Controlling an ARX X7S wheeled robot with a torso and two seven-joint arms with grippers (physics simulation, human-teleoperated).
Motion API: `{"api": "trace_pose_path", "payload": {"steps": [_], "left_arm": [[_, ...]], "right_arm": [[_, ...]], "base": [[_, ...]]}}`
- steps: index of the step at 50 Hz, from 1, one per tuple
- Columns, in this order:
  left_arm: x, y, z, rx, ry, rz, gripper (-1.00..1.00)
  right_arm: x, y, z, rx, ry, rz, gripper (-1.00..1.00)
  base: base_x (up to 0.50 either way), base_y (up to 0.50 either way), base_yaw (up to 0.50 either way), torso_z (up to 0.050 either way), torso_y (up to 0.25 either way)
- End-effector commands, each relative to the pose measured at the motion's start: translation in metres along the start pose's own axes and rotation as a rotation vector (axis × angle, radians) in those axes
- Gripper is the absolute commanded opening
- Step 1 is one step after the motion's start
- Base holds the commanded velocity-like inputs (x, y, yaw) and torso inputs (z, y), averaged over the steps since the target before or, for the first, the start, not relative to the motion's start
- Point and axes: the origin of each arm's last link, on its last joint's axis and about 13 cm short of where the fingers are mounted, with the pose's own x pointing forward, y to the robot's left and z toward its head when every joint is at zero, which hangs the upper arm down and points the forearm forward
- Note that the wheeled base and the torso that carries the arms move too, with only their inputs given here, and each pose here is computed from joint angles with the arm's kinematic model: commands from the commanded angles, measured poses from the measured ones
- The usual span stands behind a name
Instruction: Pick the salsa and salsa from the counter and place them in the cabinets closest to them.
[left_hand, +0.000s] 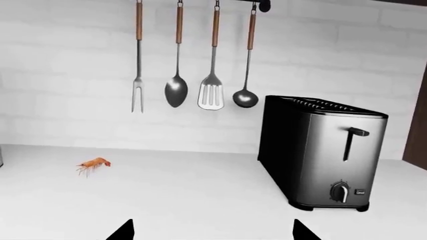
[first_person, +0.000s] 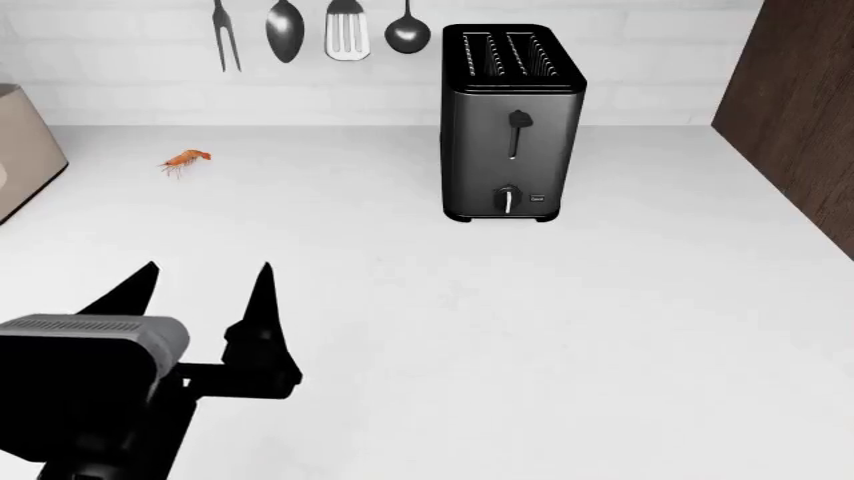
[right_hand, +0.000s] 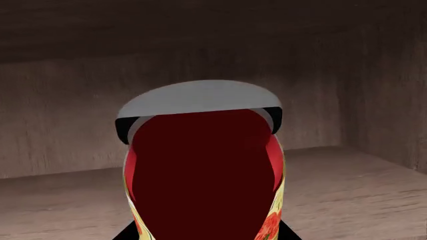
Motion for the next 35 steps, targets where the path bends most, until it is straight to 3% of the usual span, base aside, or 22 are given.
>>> {"api": "trace_pose_path", "payload": {"steps": [1, 12, 17, 30, 35], "left_arm": [[0.002, 0.002, 0.0, -0.008, 0.0, 0.007, 1.0], [0.004, 0.003, 0.0, -0.012, 0.001, 0.009, 1.0], [0.005, 0.003, -0.001, -0.008, 0.008, 0.007, 1.0], [0.003, 0.003, 0.0, 0.003, -0.005, 0.017, 1.0], [0.002, 0.004, 0.001, 0.001, -0.017, 0.026, 1.0]], "right_arm": [[0.016, 0.003, -0.006, -0.035, -0.001, -0.029, -1.0], [0.027, 0.012, -0.012, -0.058, -0.008, -0.023, -1.0], [0.03, 0.015, -0.016, -0.113, 0.004, -0.067, -1.0], [0.035, 0.02, -0.021, -0.127, 0.018, -0.069, -1.0], [0.035, 0.022, -0.021, -0.131, 0.016, -0.06, -1.0]], "base": [[0.0, 0.0, 0.0, 0.0, 0.0], [0.0, 0.0, 0.0, 0.0, 0.0], [0.0, 0.0, 0.0, 0.0, 0.0], [0.0, 0.0, 0.0, 0.0, 0.0], [0.0, 0.0, 0.0, 0.0, -0.201]]}}
